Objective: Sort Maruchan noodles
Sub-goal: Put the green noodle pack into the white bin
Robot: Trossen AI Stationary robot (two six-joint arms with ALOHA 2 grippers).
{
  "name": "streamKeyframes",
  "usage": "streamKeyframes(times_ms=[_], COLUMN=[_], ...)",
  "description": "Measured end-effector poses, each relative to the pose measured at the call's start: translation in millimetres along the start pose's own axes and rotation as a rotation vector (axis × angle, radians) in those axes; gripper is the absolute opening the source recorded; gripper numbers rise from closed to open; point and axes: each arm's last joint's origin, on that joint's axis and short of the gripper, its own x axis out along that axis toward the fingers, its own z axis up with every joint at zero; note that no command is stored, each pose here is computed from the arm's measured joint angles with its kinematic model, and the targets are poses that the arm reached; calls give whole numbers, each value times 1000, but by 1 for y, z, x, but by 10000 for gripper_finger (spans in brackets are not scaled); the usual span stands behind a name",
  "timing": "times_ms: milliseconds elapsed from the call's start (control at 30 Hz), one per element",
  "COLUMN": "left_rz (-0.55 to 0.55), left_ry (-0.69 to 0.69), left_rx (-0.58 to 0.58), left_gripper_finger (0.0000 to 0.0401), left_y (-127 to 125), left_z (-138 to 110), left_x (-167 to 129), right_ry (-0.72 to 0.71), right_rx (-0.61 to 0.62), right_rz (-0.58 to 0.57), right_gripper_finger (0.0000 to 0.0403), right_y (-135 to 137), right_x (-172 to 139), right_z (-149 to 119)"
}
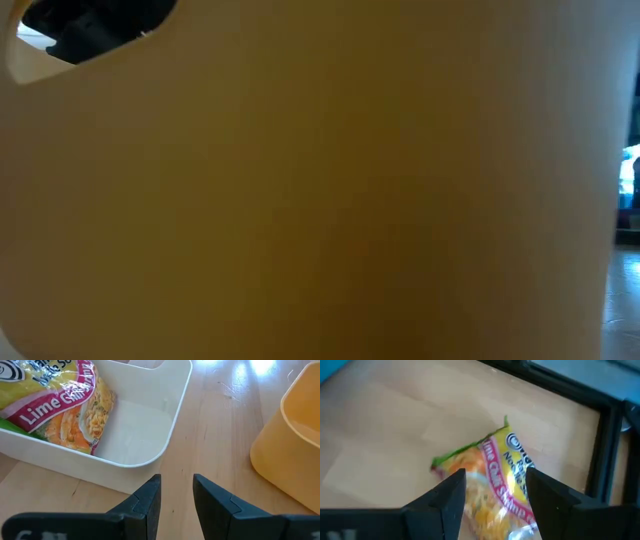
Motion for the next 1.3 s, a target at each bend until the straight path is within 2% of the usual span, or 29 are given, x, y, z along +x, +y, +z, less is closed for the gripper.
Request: streamKeyframes(times_ms=[167,267,367,500,800,1067,1300], left_rz=[0,0,1,1,-24,-39,-99], left_ry=[0,0,2,2,6,11,28], left_rx=[-6,-25,-26,-26,-34,-92,-141], left_gripper_finger=[107,107,107,107,107,107,107], left_y=[0,0,0,0,-1,-7,-21], left_z=[0,0,0,0,0,-3,-1], left_x=[0,0,0,0,0,-2,-7], right_ry=[88,171,250,349,364,263,247], right_rx=[56,68,43,-8,-135,-210,-313], right_rz=[18,24,50,140,256,439,525], right_gripper_finger=[191,191,191,191,191,191,191], right_y=[-13,-16,-13,-4,43,94,105], right_x=[29,44,55,62,41,10,-21], right_z=[13,12,8,1,-24,-54,-65])
